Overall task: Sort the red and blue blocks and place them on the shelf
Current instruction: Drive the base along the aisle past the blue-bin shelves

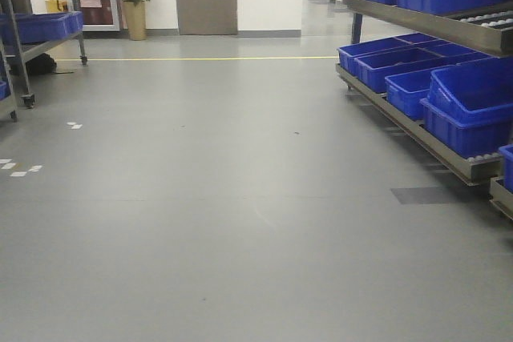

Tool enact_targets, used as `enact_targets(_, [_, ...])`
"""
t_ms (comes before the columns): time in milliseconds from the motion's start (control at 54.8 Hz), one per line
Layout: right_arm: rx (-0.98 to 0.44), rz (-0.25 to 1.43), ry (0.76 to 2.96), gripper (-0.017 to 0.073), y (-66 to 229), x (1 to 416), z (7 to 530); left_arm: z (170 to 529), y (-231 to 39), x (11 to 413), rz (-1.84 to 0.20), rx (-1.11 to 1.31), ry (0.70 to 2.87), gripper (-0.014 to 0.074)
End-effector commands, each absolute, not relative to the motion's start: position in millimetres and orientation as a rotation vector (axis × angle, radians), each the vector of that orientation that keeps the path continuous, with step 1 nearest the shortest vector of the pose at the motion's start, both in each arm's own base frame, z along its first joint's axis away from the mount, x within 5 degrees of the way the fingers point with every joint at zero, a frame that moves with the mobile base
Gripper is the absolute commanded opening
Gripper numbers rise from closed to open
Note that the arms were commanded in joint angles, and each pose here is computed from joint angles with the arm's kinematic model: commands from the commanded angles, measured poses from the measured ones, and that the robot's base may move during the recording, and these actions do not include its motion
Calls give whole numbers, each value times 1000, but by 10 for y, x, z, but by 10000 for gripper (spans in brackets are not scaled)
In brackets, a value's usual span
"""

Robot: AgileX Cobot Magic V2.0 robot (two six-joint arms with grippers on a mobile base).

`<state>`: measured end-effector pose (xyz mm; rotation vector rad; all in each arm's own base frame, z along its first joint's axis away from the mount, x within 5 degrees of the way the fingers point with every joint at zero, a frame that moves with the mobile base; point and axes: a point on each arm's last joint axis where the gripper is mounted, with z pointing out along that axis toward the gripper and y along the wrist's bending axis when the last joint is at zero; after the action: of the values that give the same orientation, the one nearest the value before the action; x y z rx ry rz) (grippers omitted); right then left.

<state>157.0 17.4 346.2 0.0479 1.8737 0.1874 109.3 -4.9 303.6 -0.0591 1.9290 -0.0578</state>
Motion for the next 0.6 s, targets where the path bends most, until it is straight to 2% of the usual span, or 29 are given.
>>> enact_targets(0, [41,182,1749,58,161,1569,3648,3192,-79,1115,-83,-25,1828,80])
enact_targets(584, [41,182,1749,58,161,1569,3648,3192,-79,1115,-83,-25,1828,80])
